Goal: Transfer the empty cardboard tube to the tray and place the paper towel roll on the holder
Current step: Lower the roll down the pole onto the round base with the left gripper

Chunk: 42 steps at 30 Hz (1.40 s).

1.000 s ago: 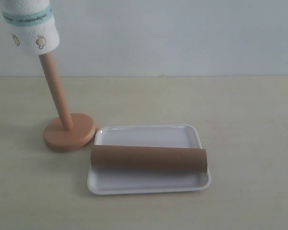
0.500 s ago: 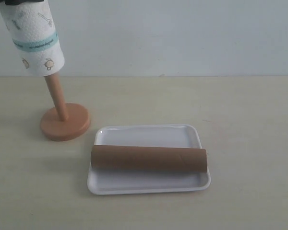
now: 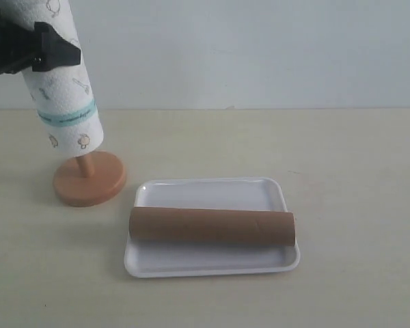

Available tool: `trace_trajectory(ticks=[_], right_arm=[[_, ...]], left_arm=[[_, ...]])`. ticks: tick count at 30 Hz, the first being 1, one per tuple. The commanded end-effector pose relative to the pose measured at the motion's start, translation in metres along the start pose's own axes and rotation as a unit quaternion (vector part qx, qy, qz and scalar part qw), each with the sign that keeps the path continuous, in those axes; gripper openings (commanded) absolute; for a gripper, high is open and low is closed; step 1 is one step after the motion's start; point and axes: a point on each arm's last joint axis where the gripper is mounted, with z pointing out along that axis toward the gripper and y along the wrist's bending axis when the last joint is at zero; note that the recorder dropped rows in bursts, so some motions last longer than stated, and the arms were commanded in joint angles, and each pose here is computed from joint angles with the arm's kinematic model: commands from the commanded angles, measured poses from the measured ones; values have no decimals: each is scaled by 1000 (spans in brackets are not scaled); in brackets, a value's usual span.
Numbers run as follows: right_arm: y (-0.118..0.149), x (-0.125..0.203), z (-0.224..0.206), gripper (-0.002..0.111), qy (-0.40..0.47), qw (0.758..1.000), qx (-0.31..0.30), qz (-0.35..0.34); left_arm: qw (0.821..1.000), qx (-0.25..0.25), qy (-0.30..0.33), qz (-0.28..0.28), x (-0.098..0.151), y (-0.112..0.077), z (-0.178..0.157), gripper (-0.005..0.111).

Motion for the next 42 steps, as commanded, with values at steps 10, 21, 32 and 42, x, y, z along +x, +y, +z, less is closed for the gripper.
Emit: trace_trajectory(ticks=[10, 21, 32, 42], right_arm=[[0, -1, 0, 0, -7, 1000, 0, -2], [0, -1, 0, 0, -7, 1000, 0, -2], [0, -1, 0, 0, -7, 1000, 0, -2], [0, -1, 0, 0, -7, 1000, 0, -2]], left_arm=[[996, 90, 25, -4, 29, -4, 28, 4], [998, 43, 35, -8, 42, 5, 31, 4], [998, 44, 33, -14, 41, 4, 31, 77], [999, 39, 32, -14, 41, 5, 31, 88]])
